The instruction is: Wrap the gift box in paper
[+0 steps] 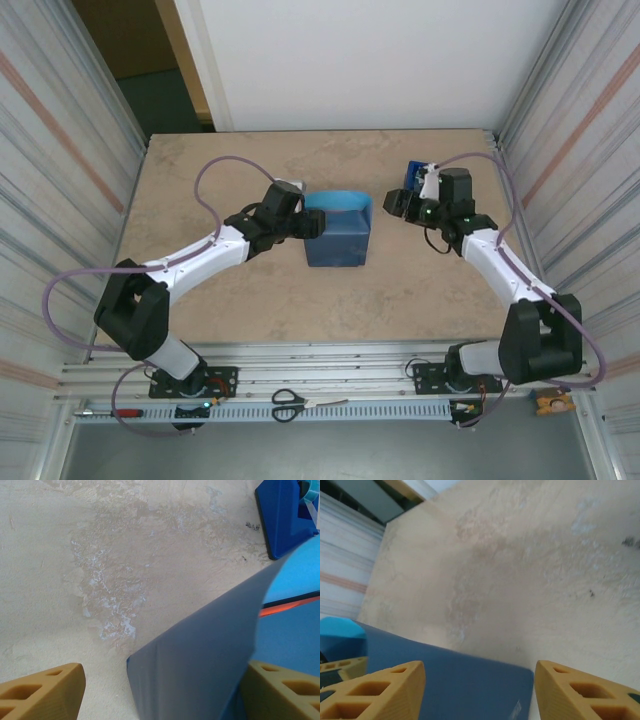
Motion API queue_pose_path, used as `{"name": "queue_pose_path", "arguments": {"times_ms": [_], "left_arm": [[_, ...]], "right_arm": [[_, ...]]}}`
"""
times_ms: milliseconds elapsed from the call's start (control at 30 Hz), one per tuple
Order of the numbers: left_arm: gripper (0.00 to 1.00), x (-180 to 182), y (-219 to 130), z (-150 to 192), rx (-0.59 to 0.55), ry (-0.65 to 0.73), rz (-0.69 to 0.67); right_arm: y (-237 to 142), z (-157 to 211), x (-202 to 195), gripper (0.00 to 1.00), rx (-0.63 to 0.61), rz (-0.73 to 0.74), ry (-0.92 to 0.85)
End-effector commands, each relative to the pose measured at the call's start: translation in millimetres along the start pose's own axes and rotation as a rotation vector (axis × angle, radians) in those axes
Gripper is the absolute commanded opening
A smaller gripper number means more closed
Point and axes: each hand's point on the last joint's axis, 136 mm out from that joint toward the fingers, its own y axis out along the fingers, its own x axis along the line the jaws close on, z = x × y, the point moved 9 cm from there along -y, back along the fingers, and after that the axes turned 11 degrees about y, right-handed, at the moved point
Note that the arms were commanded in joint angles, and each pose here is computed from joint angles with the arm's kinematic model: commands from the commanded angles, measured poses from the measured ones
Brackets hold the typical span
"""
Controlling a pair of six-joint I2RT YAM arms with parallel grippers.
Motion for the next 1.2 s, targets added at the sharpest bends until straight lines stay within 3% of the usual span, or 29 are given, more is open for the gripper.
{"name": "queue_pose_path", "arguments": {"times_ms": [0, 400, 1167], "left_arm": [[0.8, 2.0, 4.4, 9.2, 0.052, 0.014, -0.033], [0.8, 2.2, 4.1, 10.1, 0.053, 0.011, -0.031], [0.8, 2.1, 4.3, 7.1, 0.048, 0.002, -0.014]], "right_arm": [[11.0, 6.3, 5.7, 0.58, 0.048, -0.063, 0.016], [44.4, 23.4, 2.8, 0.62, 0.177, -0.102, 0.024], [54.2, 52.7, -9.2, 0.73, 0.405, -0.111, -0.036]]}}
